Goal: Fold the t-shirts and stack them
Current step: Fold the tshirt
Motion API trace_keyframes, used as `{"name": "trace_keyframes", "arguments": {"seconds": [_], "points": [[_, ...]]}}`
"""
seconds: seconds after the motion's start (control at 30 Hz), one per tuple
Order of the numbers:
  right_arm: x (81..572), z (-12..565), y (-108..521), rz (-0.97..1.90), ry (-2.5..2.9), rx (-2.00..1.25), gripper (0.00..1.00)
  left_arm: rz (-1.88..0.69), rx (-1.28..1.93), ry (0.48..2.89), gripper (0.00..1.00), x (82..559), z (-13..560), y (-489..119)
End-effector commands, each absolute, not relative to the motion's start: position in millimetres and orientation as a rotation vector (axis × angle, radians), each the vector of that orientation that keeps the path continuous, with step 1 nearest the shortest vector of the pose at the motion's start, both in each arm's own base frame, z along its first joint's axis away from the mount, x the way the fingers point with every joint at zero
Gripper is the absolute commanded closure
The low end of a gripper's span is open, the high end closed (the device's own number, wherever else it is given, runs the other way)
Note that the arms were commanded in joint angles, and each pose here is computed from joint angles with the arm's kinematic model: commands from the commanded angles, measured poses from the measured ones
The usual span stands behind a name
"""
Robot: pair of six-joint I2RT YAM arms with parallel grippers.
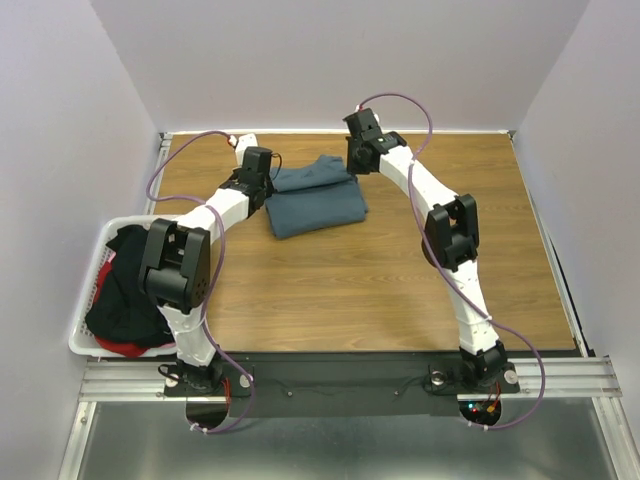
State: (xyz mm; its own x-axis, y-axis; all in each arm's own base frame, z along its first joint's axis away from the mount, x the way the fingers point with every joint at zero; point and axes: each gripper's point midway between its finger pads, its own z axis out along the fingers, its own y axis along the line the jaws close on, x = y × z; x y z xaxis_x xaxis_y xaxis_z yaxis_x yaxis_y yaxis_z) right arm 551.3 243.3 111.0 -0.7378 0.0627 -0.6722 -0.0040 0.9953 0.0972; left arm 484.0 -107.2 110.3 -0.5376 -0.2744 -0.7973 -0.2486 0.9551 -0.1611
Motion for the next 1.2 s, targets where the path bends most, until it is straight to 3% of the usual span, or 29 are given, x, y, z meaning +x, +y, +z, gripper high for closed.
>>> {"name": "trace_keyframes", "arguments": {"seconds": [0.0, 0.3, 0.37, 0.5, 0.63, 0.67, 0.7, 0.8, 0.87, 0.93, 1.03, 1.17], "points": [[564.6, 184.8, 233.7, 0.184, 2.238, 0.105, 0.99, -0.041, -0.447, 2.056, 1.00, 480.9, 147.6, -91.3], [578.6, 195.7, 243.7, 0.241, 2.166, 0.103, 0.98, -0.049, -0.484, 2.016, 1.00, 485.9, 154.1, -88.2], [583.5, 188.9, 246.8, 0.246, 2.165, 0.099, 0.94, -0.041, -0.494, 2.028, 1.00, 490.9, 146.7, -86.7], [595.7, 162.5, 249.4, 0.219, 2.173, 0.088, 0.76, -0.020, -0.527, 2.065, 1.00, 499.0, 122.1, -81.4], [606.8, 152.3, 253.9, 0.230, 2.161, 0.081, 0.60, -0.023, -0.562, 2.098, 0.80, 510.7, 101.3, -73.9], [608.3, 158.6, 255.4, 0.252, 2.150, 0.079, 0.54, -0.034, -0.567, 2.099, 0.69, 515.5, 100.6, -72.7], [608.2, 165.1, 255.2, 0.261, 2.141, 0.081, 0.46, -0.035, -0.567, 2.096, 0.64, 517.5, 102.6, -71.1], [599.0, 187.1, 252.8, 0.271, 2.123, 0.047, 0.35, -0.037, -0.548, 2.052, 0.29, 520.1, 127.2, -68.1], [588.5, 193.4, 256.9, 0.311, 2.136, 0.003, 0.35, -0.034, -0.535, 2.002, 0.10, 517.3, 153.4, -64.1], [573.0, 190.2, 258.3, 0.345, 2.172, -0.028, 0.35, -0.024, -0.511, 1.980, 0.06, 513.8, 169.0, -60.7], [555.2, 171.3, 266.5, 0.419, 2.242, -0.057, 0.42, -0.051, -0.500, 1.944, 0.06, 500.6, 193.3, -64.1], [539.2, 146.7, 286.5, 0.566, 2.322, -0.091, 0.56, -0.070, -0.420, 1.974, 0.22, 482.7, 195.6, -88.7]]}}
